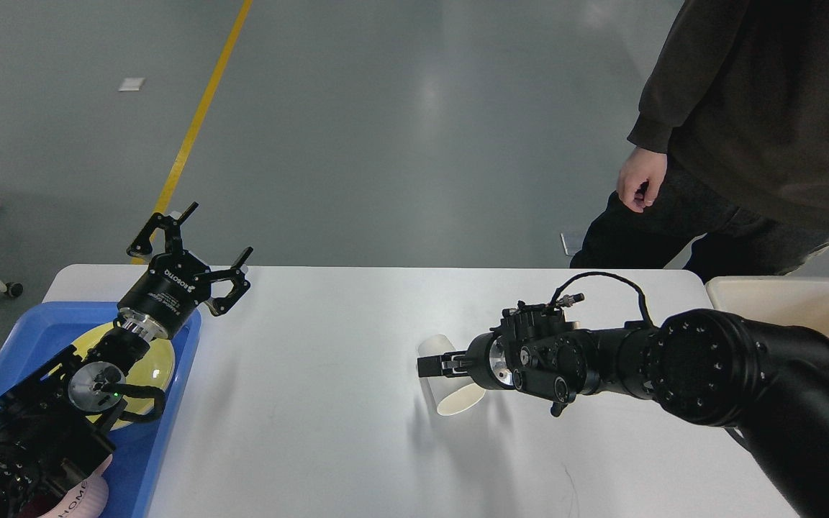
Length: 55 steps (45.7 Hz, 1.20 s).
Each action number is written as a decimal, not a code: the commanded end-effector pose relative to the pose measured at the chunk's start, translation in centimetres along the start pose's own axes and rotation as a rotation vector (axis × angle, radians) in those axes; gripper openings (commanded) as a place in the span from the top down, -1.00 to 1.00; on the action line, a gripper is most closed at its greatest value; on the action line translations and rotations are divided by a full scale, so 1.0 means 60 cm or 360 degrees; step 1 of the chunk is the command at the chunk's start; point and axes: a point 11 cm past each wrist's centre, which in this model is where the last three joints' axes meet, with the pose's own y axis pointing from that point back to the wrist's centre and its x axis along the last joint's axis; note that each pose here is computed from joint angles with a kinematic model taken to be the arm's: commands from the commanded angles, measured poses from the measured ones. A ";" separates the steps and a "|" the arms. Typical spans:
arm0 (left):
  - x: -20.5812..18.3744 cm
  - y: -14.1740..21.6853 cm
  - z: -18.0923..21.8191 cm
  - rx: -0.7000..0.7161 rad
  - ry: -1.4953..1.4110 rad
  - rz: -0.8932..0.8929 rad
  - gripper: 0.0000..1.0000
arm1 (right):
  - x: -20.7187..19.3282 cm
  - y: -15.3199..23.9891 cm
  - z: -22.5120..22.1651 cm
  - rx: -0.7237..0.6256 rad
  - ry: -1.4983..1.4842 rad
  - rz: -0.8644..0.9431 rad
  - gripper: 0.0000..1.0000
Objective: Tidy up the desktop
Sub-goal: 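Grasp the tipped paper cup with the right gripper, then carry the paper cup into the white bin and release it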
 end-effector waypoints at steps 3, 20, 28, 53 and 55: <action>0.000 0.000 -0.001 0.0000 0.0001 0.0000 -1.00 | -0.014 -0.006 0.003 0.0007 -0.0035 0.0031 -1.00; 0.000 0.000 0.001 0.0000 -0.0001 0.0001 -1.00 | -0.029 -0.012 0.007 0.0006 -0.0045 0.0069 0.19; 0.000 0.000 0.001 -0.0002 0.0001 -0.0001 -1.00 | -0.022 -0.010 -0.018 0.0036 -0.0008 0.0042 1.00; 0.000 0.000 0.001 0.0000 -0.0001 0.0001 -1.00 | 0.260 0.437 0.124 -0.0423 -0.0098 -0.0066 1.00; 0.000 0.000 0.001 0.0000 -0.0001 0.0001 -1.00 | 0.278 0.492 0.133 -0.0474 -0.0129 -0.0089 1.00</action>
